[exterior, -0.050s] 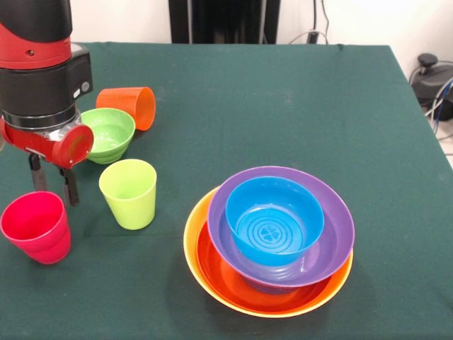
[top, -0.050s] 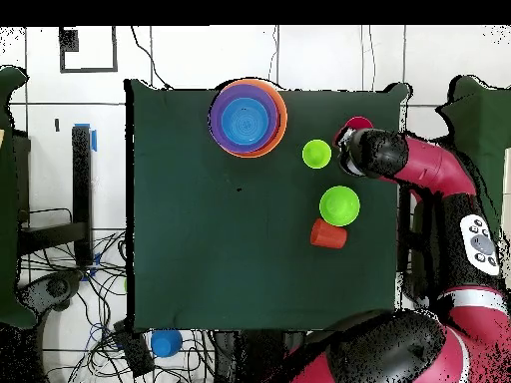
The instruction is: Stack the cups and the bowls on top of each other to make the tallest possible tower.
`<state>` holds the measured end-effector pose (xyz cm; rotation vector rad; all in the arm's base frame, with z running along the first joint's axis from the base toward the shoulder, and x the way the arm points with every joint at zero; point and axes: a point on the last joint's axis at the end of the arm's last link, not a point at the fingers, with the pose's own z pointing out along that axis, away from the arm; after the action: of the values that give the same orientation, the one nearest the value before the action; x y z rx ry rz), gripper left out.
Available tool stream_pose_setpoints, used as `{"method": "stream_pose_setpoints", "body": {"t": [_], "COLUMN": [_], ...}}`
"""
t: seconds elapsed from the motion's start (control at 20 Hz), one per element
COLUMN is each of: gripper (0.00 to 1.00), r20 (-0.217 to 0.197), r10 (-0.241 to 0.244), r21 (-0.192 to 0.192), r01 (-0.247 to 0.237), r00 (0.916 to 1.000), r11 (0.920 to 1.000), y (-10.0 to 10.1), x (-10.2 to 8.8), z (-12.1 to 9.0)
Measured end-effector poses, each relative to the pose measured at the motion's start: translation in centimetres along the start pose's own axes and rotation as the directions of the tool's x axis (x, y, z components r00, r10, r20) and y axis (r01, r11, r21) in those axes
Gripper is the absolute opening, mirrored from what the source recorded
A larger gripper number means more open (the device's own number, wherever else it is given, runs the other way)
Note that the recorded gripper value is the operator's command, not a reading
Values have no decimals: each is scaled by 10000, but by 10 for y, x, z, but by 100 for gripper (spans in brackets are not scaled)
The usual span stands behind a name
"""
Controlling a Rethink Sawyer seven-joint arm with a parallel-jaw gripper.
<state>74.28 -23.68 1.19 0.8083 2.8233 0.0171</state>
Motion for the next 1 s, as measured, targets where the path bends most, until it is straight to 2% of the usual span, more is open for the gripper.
{"method": "stream_pose_setpoints", "body": {"t": [0.65,1.0], "gripper": [100,100], "r20": [21,102], "r10": [-50,-64], "r21": [20,64], "r01": [50,63], "r00": [10000,9999], "r11": [10000,10000], "y": [0,0], "x": [0,-6], "z": [-3,-14]}}
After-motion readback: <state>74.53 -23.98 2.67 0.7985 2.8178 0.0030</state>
